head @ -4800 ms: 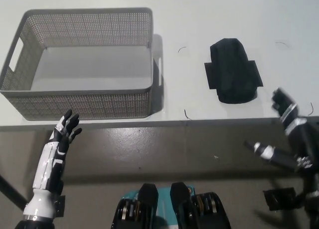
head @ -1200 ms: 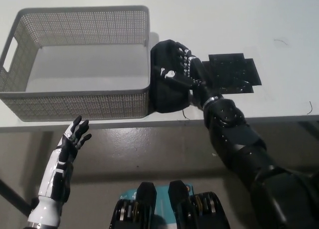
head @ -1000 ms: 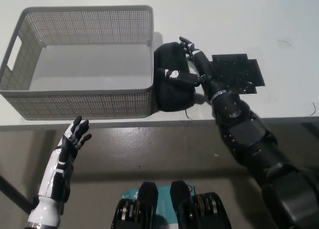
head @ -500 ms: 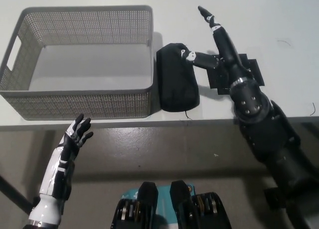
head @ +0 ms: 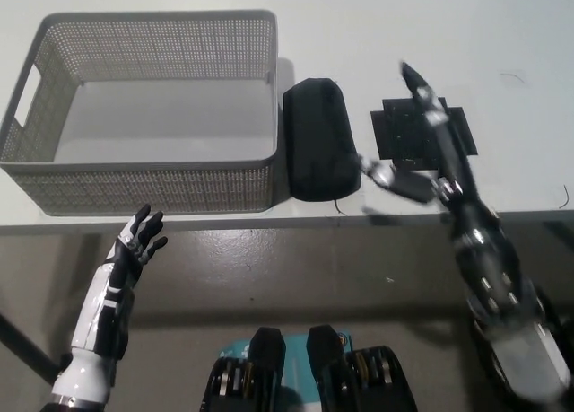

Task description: Use the right hand to push the pencil case on the right hand side to the container on the left side

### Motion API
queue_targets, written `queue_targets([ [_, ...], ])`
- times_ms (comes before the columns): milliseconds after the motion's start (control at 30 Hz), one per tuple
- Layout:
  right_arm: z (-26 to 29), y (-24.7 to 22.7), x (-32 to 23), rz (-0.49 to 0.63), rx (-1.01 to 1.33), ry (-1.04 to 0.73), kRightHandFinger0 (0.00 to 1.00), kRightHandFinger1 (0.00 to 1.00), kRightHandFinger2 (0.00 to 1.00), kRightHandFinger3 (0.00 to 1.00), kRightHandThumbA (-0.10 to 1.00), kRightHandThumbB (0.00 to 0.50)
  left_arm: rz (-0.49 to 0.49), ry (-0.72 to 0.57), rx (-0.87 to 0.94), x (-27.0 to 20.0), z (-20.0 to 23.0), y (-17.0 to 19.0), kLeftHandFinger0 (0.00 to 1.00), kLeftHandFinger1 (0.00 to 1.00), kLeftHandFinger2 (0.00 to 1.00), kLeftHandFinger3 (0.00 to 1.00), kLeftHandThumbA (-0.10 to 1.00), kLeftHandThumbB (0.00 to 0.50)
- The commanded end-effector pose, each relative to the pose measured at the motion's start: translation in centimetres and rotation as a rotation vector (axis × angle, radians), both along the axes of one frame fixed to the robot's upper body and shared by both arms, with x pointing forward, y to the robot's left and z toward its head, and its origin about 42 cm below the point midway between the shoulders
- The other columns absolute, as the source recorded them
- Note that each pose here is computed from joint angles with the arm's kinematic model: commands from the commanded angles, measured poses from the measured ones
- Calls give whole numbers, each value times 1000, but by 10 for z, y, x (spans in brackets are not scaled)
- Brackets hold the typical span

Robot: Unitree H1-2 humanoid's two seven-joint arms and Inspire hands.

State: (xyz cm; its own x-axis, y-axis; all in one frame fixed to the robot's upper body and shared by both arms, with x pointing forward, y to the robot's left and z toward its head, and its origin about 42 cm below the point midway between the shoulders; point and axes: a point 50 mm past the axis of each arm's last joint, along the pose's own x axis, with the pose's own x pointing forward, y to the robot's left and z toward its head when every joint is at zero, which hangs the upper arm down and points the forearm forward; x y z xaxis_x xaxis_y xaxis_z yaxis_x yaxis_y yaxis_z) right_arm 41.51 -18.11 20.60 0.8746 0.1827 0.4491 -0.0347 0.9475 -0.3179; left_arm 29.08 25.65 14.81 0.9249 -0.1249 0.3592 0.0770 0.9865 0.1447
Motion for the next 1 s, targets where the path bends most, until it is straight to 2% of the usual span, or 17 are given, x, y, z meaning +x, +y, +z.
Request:
queue_targets([
  [0, 41, -64, -88, 70, 106, -196, 1000, 1000, 1000, 1000, 1000, 305, -13, -117, 23, 13, 30, 8, 1000, 1000, 1000, 1000, 1000, 120],
  [67, 28, -71, -97, 70, 121, -167, 1000, 1000, 1000, 1000, 1000, 301, -12, -118, 18, 13, 30, 8, 1000, 1000, 1000, 1000, 1000, 122],
  [233, 2, -81, -112, 52, 106, -108, 1000, 1000, 1000, 1000, 1000, 240, -3, -117, 15, 14, 31, 7, 1000, 1000, 1000, 1000, 1000, 156],
  [300, -5, -84, -115, 47, 102, -90, 1000, 1000, 1000, 1000, 1000, 238, -4, -118, 19, 14, 31, 8, 1000, 1000, 1000, 1000, 1000, 148],
  [367, -12, -86, -117, 60, 108, -76, 1000, 1000, 1000, 1000, 1000, 214, -1, -122, 29, 13, 31, 7, 1000, 1000, 1000, 1000, 1000, 129],
  [433, -14, -86, -116, 58, 117, -58, 1000, 1000, 1000, 1000, 1000, 249, -2, -123, 28, 15, 32, 7, 1000, 1000, 1000, 1000, 1000, 139],
  [633, -25, -88, -114, 71, 122, -36, 1000, 1000, 1000, 1000, 1000, 241, 6, -102, 21, 13, 32, 7, 1000, 1000, 1000, 1000, 1000, 151],
  [700, -24, -87, -114, 75, 119, -20, 1000, 1000, 1000, 1000, 1000, 264, 7, -104, 12, 13, 31, 5, 1000, 1000, 1000, 1000, 1000, 151],
  [767, -23, -86, -114, 77, 113, -31, 1000, 1000, 1000, 1000, 1000, 236, 8, -106, 12, 13, 31, 6, 1000, 1000, 1000, 1000, 1000, 154],
  [900, -24, -83, -114, 78, 123, -19, 1000, 1000, 1000, 1000, 1000, 251, 15, -100, 15, 10, 31, 7, 1000, 1000, 1000, 1000, 1000, 149],
  [967, -24, -82, -114, 82, 123, -16, 1000, 1000, 1000, 1000, 1000, 239, 12, -92, 26, 9, 28, 8, 1000, 1000, 1000, 1000, 1000, 140],
])
